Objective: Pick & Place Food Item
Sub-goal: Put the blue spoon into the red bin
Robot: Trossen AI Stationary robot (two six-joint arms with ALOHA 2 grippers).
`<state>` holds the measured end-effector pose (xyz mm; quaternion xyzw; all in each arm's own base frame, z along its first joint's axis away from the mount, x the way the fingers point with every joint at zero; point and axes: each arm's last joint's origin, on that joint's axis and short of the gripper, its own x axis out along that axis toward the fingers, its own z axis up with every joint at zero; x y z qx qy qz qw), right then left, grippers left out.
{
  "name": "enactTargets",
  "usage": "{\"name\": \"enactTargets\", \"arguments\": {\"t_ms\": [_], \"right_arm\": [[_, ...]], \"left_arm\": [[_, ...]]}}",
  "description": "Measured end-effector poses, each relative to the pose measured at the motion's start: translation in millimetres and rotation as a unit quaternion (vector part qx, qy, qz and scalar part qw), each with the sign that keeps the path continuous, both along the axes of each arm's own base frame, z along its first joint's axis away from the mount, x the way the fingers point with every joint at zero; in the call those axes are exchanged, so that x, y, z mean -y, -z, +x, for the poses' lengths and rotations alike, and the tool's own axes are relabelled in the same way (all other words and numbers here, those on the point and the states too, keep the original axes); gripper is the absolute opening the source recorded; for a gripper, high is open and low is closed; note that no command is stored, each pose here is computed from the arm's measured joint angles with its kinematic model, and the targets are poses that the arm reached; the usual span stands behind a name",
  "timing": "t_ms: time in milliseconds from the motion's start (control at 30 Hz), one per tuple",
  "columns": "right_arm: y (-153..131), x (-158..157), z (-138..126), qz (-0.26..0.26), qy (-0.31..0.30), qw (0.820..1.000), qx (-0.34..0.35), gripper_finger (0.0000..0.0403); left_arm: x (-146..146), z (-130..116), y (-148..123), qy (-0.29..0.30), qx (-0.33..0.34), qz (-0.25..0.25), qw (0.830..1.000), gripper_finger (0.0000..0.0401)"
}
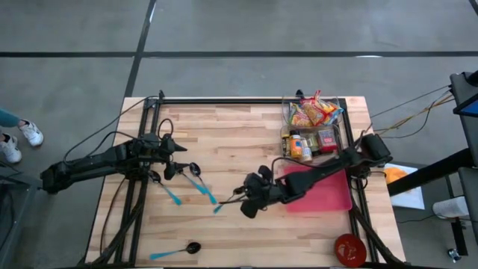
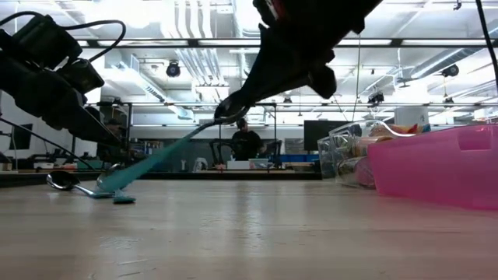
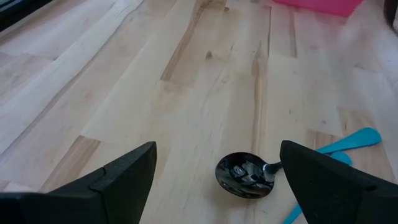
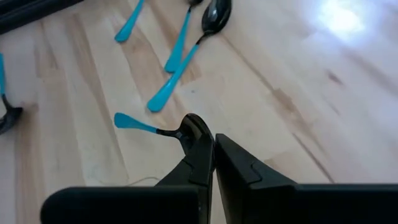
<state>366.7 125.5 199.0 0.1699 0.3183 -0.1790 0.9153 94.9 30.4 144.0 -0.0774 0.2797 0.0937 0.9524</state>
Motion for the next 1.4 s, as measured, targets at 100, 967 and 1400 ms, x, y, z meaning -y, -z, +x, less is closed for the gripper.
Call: {"name": "enactTargets", "arguments": {"t_ms": [100, 967, 1400], "right_arm": [[-7, -2, -4, -0.011, 0.007, 1.000, 0.011, 0.0009], [-111, 15, -134, 0.063, 0.108, 0.991, -0.037, 0.0008], [-131, 40, -220, 0.126, 0.239, 0.954, -0.128, 0.0008]], "left_arm": [[0, 0, 0, 0.000, 0.000, 0.000, 1.000, 0.0345], [0, 0, 0, 0.000, 0.000, 0.000, 1.000, 0.0345], [0, 0, 0, 0.000, 0.000, 0.000, 1.000, 0.0345]]}}
